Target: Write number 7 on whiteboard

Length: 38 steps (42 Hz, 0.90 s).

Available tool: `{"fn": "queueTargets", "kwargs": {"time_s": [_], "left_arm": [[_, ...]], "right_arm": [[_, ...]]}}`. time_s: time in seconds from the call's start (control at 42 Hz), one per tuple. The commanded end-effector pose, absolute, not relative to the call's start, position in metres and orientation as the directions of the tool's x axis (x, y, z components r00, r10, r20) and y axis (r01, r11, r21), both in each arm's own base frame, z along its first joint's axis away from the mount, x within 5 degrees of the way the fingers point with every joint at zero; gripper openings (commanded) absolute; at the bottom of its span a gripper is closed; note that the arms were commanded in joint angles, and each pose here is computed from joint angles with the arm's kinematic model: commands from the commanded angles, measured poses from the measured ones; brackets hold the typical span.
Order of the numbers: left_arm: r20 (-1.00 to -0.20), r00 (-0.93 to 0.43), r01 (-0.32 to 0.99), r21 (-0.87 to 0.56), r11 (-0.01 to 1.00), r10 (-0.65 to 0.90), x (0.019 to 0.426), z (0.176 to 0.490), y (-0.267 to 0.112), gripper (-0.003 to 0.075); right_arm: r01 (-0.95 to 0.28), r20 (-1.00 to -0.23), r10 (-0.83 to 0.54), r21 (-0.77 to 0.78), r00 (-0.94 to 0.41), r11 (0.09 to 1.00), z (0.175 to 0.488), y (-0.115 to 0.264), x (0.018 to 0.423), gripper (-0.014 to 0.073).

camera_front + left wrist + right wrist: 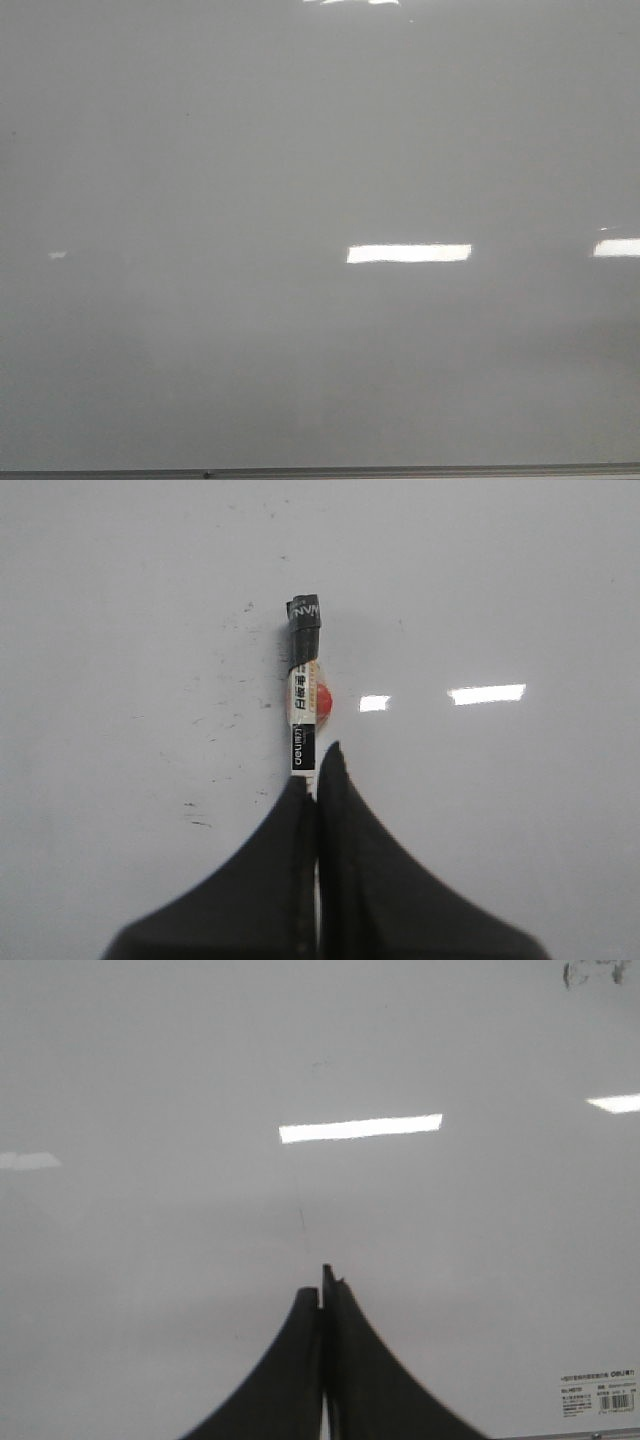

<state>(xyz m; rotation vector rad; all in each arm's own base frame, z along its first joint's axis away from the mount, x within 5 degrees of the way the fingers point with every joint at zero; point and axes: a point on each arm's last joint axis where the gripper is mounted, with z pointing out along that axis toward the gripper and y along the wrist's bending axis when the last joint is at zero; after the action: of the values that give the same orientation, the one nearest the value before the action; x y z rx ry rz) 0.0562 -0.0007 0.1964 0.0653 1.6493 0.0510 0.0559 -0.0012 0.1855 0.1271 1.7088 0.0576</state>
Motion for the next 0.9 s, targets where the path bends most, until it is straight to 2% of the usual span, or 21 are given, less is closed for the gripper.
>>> {"fn": "queueTargets", "kwargs": {"time_s": [0.0, 0.167, 0.262, 0.381, 0.5, 0.595, 0.69, 0.881], "left_arm": [[-0.997, 0.041, -0.003, 0.066, 0.998, 0.066, 0.055, 0.206, 0.000, -0.0020], [-0.995, 0.058, -0.010, 0.075, 0.997, 0.076, 0.055, 0.207, 0.000, -0.0020], [-0.989, 0.135, -0.020, 0.062, 0.998, 0.064, 0.054, 0.215, 0.001, -0.0020], [-0.959, 0.274, -0.035, 0.058, 0.998, 0.066, 0.049, 0.238, 0.001, -0.0020], [-0.945, 0.320, -0.035, 0.058, 0.998, 0.066, 0.042, 0.270, 0.001, -0.0020], [-0.960, 0.271, -0.026, 0.062, 0.998, 0.067, 0.041, 0.287, 0.000, -0.0020], [-0.985, 0.159, -0.013, 0.067, 0.998, 0.069, 0.047, 0.299, 0.000, -0.0020], [-0.998, 0.003, 0.002, 0.068, 0.998, 0.068, 0.069, 0.308, 0.000, -0.0020]], "right_arm": [[0.056, -0.995, 0.098, 0.097, -0.003, 0.994, 0.198, -0.003, 0.055, -0.0068], [0.053, -0.994, 0.096, 0.098, 0.054, 0.994, 0.203, -0.003, 0.055, -0.0068], [0.051, -0.993, 0.094, 0.098, 0.076, 0.994, 0.211, -0.003, 0.054, -0.0068], [0.044, -0.991, 0.092, 0.096, 0.093, 0.994, 0.231, -0.002, 0.049, -0.0068], [0.034, -0.992, 0.090, 0.094, 0.090, 0.995, 0.259, -0.001, 0.041, -0.0066], [0.030, -0.994, 0.090, 0.092, 0.063, 0.995, 0.277, 0.000, 0.037, -0.0066], [0.029, -0.996, 0.092, 0.092, 0.010, 0.995, 0.292, 0.000, 0.041, -0.0066], [0.034, -0.990, 0.098, 0.095, -0.101, 0.995, 0.307, 0.000, 0.058, -0.0066]]}}
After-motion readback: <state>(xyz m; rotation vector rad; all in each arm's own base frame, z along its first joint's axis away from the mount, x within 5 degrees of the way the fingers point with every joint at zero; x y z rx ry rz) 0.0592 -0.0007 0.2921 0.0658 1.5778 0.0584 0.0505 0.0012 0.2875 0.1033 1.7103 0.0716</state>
